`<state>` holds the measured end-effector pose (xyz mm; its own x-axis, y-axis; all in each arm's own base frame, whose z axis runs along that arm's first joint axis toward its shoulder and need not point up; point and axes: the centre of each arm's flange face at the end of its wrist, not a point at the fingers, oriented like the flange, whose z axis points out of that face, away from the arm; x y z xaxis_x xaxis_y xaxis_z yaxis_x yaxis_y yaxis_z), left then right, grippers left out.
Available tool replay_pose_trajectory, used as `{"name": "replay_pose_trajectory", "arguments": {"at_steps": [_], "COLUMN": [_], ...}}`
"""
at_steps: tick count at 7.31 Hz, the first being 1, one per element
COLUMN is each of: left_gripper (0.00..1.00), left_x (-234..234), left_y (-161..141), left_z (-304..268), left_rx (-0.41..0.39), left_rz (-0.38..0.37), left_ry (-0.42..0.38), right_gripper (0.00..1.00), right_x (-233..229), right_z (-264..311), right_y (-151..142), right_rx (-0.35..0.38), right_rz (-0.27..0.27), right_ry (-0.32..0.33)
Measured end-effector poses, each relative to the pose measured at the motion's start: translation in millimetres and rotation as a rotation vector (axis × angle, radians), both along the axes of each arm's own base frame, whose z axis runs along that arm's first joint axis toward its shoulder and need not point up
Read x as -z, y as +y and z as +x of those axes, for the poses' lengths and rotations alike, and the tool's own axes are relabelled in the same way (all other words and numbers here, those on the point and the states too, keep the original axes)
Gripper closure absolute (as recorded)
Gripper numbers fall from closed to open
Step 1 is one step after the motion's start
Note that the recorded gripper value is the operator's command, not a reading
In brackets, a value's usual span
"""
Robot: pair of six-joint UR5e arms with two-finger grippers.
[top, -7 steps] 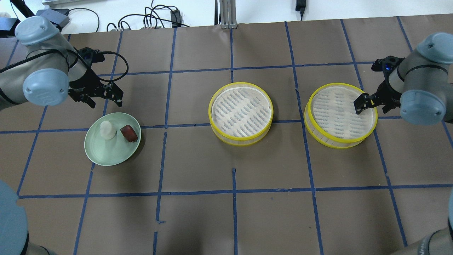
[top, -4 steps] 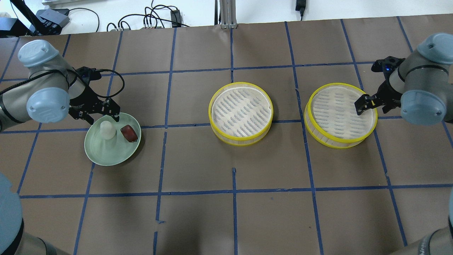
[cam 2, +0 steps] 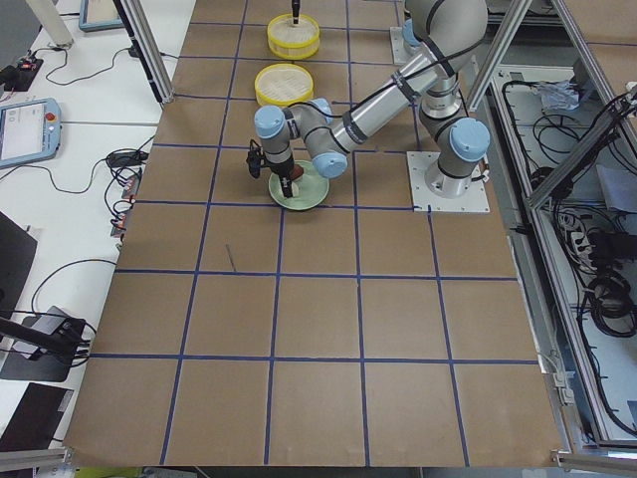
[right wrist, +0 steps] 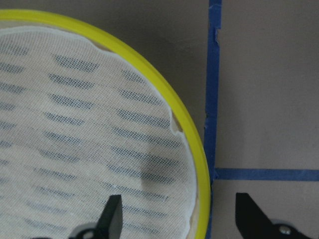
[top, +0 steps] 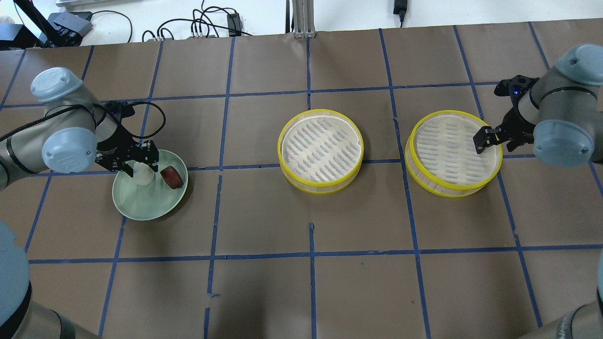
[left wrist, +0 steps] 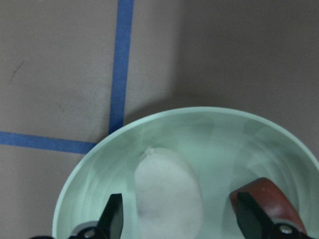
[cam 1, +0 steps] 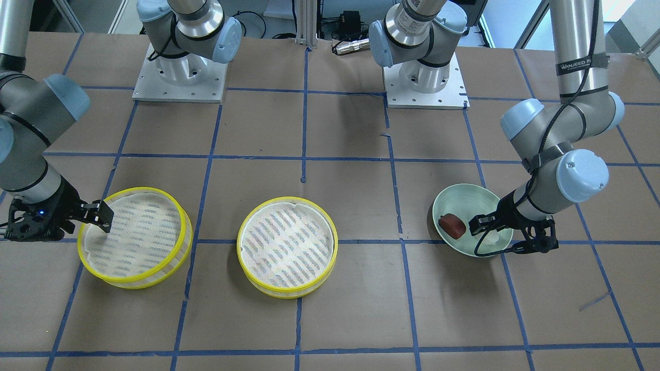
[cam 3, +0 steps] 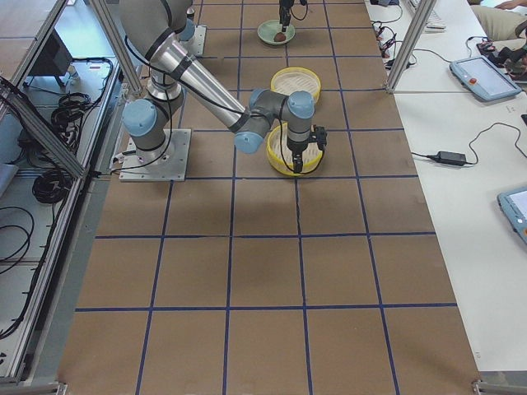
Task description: Stack buns with steamer
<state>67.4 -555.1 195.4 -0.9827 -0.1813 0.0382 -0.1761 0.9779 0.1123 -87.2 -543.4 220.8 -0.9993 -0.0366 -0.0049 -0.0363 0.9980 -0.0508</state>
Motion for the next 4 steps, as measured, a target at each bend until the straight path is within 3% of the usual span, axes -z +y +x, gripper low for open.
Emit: {"name": "replay_pose_trajectory", "arguments": {"at_steps": [2, 4], "left_gripper": [0.96, 0.96], "left_x": [-2.3, -25.9], "left_y": [-1.1, -6.5], "left_z": [0.9, 3.3], "left_rx": [-0.031, -0.047], "left_rz": [-0.001, -0.035], "left_ry": [-0.009, -0.035], "right_gripper": [0.60, 0.77], "right_x": [-0.4, -0.8], "right_z": [-0.1, 0.0], "right_y": [-0.3, -0.3], "right_rx": [0.002, 0.005], "right_rz": [-0.001, -0.001], "right_ry": [0.000, 0.000]}}
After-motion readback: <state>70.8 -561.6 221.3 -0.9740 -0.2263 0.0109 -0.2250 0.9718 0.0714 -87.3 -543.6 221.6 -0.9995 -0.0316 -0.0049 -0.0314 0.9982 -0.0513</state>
